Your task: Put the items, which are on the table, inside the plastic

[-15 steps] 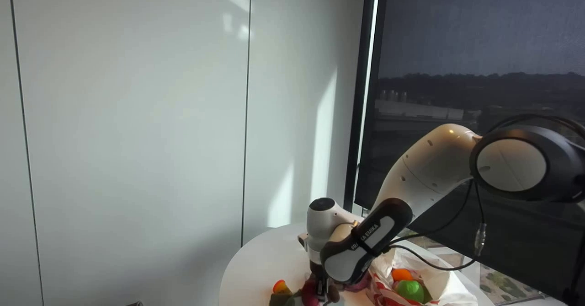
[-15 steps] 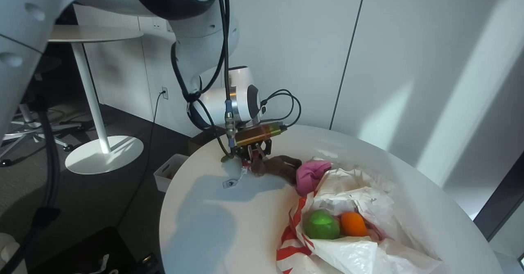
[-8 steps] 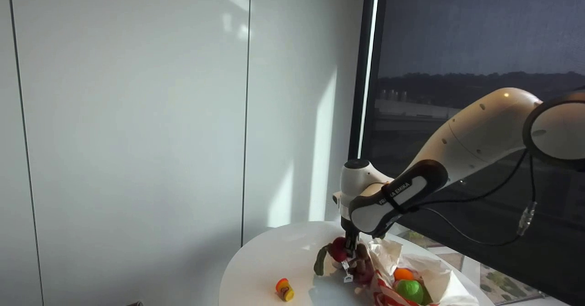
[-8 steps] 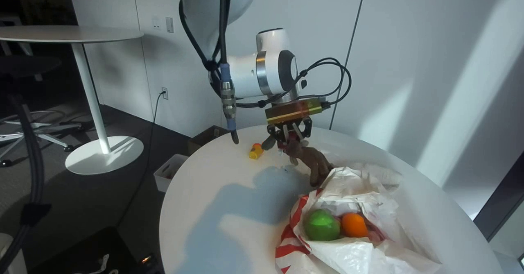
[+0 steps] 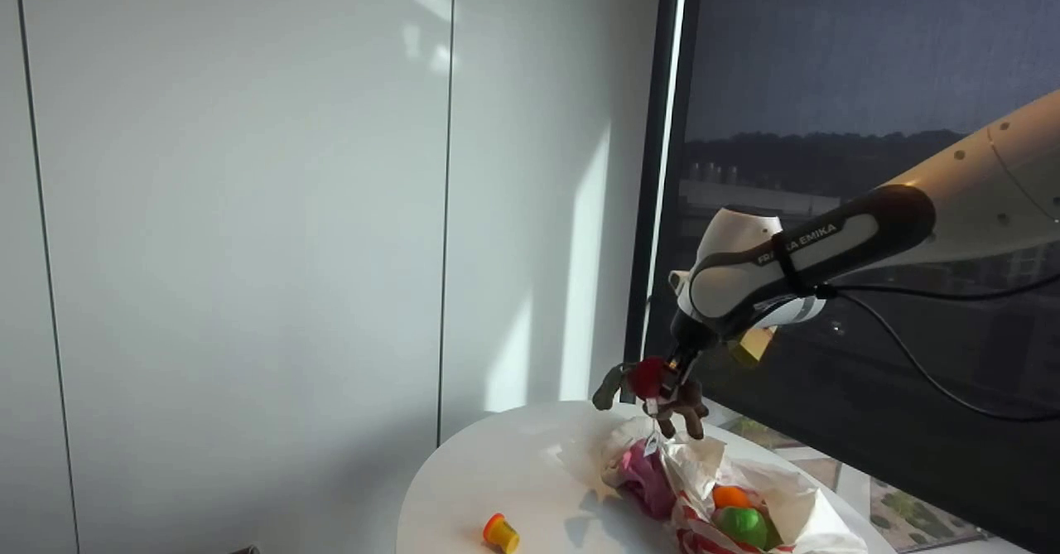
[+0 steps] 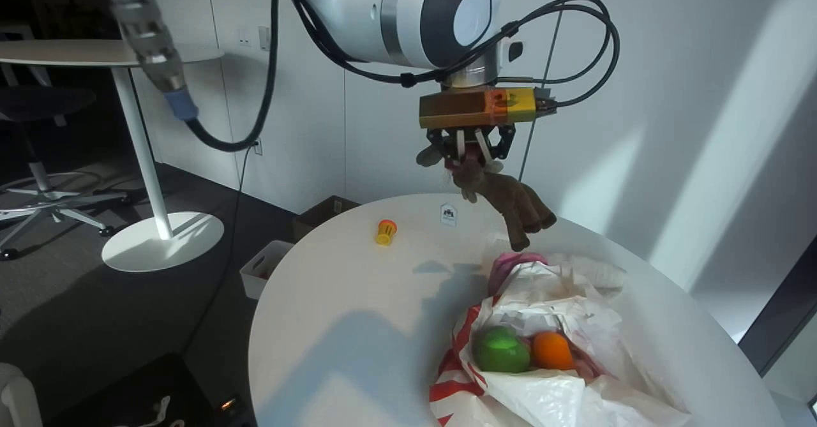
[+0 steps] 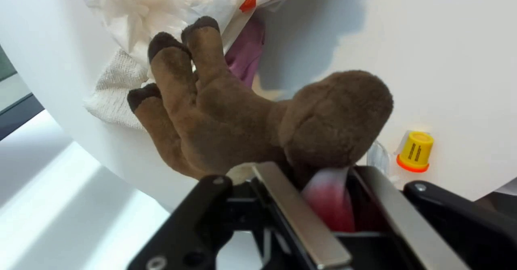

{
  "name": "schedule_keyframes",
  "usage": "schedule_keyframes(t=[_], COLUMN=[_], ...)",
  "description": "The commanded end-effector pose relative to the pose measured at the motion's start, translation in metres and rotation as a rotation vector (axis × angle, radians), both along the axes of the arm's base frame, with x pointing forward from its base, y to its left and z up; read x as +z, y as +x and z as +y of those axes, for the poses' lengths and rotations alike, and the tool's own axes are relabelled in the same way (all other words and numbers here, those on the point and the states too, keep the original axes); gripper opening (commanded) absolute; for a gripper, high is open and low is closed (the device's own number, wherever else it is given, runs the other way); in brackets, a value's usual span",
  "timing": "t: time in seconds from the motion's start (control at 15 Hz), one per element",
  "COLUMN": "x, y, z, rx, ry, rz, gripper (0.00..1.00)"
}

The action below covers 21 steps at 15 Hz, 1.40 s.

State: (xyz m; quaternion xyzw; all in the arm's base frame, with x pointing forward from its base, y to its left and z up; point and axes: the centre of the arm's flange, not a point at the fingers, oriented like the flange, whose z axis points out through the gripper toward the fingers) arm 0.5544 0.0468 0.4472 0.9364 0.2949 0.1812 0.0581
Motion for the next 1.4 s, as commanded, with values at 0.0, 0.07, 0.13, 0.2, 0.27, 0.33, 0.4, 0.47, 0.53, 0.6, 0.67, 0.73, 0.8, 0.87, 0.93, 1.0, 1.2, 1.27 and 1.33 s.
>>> schedule_keyframes(t=[0.0,0.07,0.13,0.2,0.27,0.33,0.4,0.47,0.53,0.6,0.67,0.73,0.8,0.87,0.93,1.0,1.2,1.27,1.33], x=[0.043,0.049,0.048,0.045,0.037,0.028,0.018,0.008,-0.002,-0.013,-0.024,-0.033,-0.041,-0.048,-0.056,-0.064,-0.078,-0.083,-0.089], y=[-0.038,-0.043,-0.046,-0.047,-0.046,-0.044,-0.042,-0.039,-0.036,-0.034,-0.033,-0.032,-0.032,-0.03,-0.028,-0.026,-0.021,-0.017,-0.015], z=[-0.042,-0.051,-0.058,-0.066,-0.075,-0.083,-0.09,-0.098,-0.105,-0.112,-0.117,-0.122,-0.128,-0.133,-0.138,-0.143,-0.158,-0.163,-0.166], rx=[-0.064,-0.079,-0.08,-0.092,-0.1,-0.11,-0.116,-0.125,-0.134,-0.148,-0.153,-0.16,-0.164,-0.175,-0.165,-0.167,-0.156,-0.142,-0.124], ry=[0.072,0.093,0.114,0.127,0.14,0.154,0.162,0.166,0.182,0.195,0.208,0.212,0.205,0.195,0.189,0.162,0.146,0.159,0.151], rz=[-0.02,-0.007,0.022,0.049,0.087,0.129,0.158,0.179,0.219,0.256,0.288,0.308,0.325,0.338,0.339,0.338,0.378,0.372,0.364], gripper=[0.17,0.17,0.17,0.17,0.17,0.17,0.17,0.17,0.17,0.17,0.16,0.17,0.17,0.17,0.17,0.17,0.17,0.17,0.17])
